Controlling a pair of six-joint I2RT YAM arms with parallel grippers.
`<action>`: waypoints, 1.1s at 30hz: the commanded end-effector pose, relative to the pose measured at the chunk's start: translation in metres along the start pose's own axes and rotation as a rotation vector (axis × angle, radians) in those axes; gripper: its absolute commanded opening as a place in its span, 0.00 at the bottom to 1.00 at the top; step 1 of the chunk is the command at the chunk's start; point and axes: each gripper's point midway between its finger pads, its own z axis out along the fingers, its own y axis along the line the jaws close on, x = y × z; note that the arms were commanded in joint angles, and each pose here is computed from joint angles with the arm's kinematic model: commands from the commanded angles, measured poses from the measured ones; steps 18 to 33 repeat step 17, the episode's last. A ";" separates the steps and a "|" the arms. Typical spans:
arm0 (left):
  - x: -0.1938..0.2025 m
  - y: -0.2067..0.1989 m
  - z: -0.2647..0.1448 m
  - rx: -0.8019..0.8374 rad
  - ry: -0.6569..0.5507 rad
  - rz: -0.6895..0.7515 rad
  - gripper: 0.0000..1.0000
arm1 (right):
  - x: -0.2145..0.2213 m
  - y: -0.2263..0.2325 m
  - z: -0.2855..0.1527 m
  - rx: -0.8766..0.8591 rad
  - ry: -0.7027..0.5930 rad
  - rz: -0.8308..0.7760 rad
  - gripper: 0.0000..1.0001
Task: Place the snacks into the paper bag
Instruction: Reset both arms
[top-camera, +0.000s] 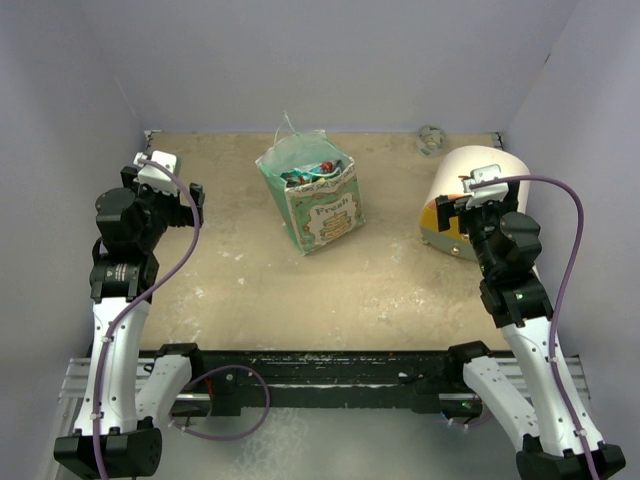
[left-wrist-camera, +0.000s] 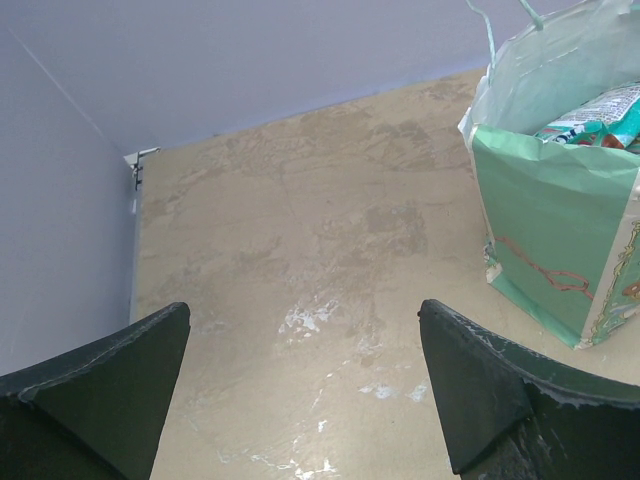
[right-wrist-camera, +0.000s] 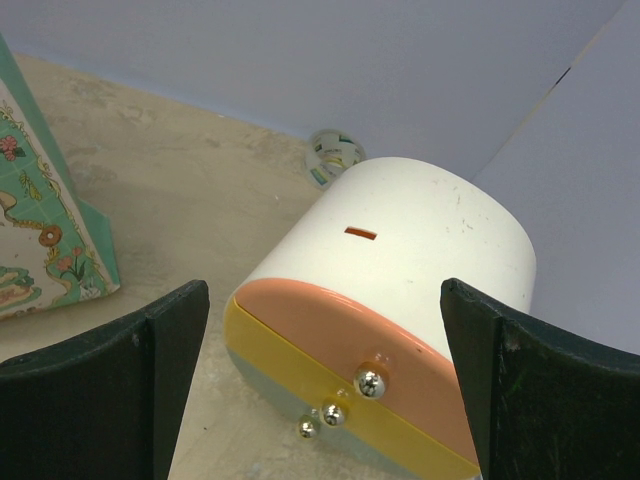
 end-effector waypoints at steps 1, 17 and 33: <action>-0.009 0.000 -0.001 0.005 -0.039 0.002 0.99 | -0.012 -0.003 -0.003 0.002 -0.036 -0.005 0.99; -0.007 0.000 0.001 0.006 -0.038 -0.002 0.99 | -0.010 -0.004 -0.001 0.008 -0.032 -0.001 0.99; -0.007 0.000 0.001 0.006 -0.038 -0.002 0.99 | -0.010 -0.004 -0.001 0.008 -0.032 -0.001 0.99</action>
